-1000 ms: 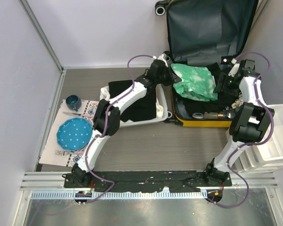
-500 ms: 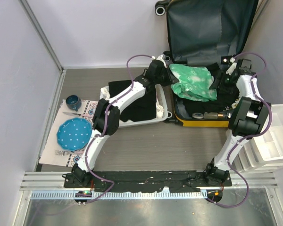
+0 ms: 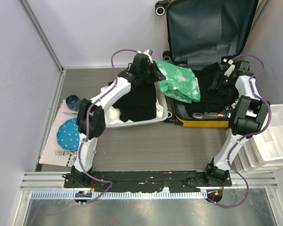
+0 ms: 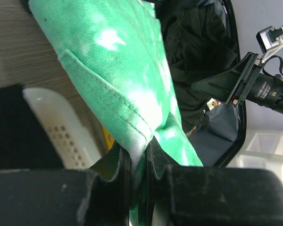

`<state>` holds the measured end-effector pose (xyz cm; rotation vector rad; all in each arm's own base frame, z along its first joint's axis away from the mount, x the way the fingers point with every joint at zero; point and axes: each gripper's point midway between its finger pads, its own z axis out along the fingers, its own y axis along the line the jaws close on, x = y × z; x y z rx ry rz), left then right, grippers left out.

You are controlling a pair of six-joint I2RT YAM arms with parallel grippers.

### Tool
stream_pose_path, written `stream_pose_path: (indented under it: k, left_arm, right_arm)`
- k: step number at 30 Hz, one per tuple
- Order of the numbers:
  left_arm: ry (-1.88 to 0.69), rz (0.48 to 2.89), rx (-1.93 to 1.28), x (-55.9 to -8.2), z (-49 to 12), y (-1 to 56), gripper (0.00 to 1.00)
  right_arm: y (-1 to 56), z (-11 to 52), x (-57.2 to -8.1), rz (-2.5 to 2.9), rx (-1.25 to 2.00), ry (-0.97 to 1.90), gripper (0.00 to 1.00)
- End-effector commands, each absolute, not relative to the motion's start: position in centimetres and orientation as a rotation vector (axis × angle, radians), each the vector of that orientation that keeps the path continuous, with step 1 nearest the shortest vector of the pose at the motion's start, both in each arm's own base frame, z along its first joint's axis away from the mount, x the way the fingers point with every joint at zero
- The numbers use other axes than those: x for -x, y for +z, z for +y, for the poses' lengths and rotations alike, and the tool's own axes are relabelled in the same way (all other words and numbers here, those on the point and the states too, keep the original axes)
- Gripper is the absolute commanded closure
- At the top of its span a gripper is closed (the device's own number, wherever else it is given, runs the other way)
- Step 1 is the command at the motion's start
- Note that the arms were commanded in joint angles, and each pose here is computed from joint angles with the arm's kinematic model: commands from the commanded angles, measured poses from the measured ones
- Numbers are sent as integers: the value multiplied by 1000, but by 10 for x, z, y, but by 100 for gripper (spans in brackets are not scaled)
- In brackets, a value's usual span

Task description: Open, take out, and arrange the luggage

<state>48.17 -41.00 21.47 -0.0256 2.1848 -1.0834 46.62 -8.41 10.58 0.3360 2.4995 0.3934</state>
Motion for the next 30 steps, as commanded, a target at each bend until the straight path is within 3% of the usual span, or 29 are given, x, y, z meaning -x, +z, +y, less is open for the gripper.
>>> stream_pose_path:
  k: [1,11,17,23,30]
  left_arm:
    - [-1119,2003,-91,-454,-374,311,100]
    - [-1095,1999,-248,-401,-335,325,100]
    - [-1016,1990,-155,-409,-276,329,100]
    - [-874,2034,-36,-415,-198,278,100]
    - [-724,2246,-140,-387,-176,167,100]
  right_arm:
    - [155,-79,-474,2386,-259,399,32]
    - [170,-52,-469,2371,-213,474,32]
    - [170,-36,-469,2381,-176,493,32]
    - [179,-20,-473,2376,-104,497,32]
    - [188,-15,-480,2357,-62,511,32]
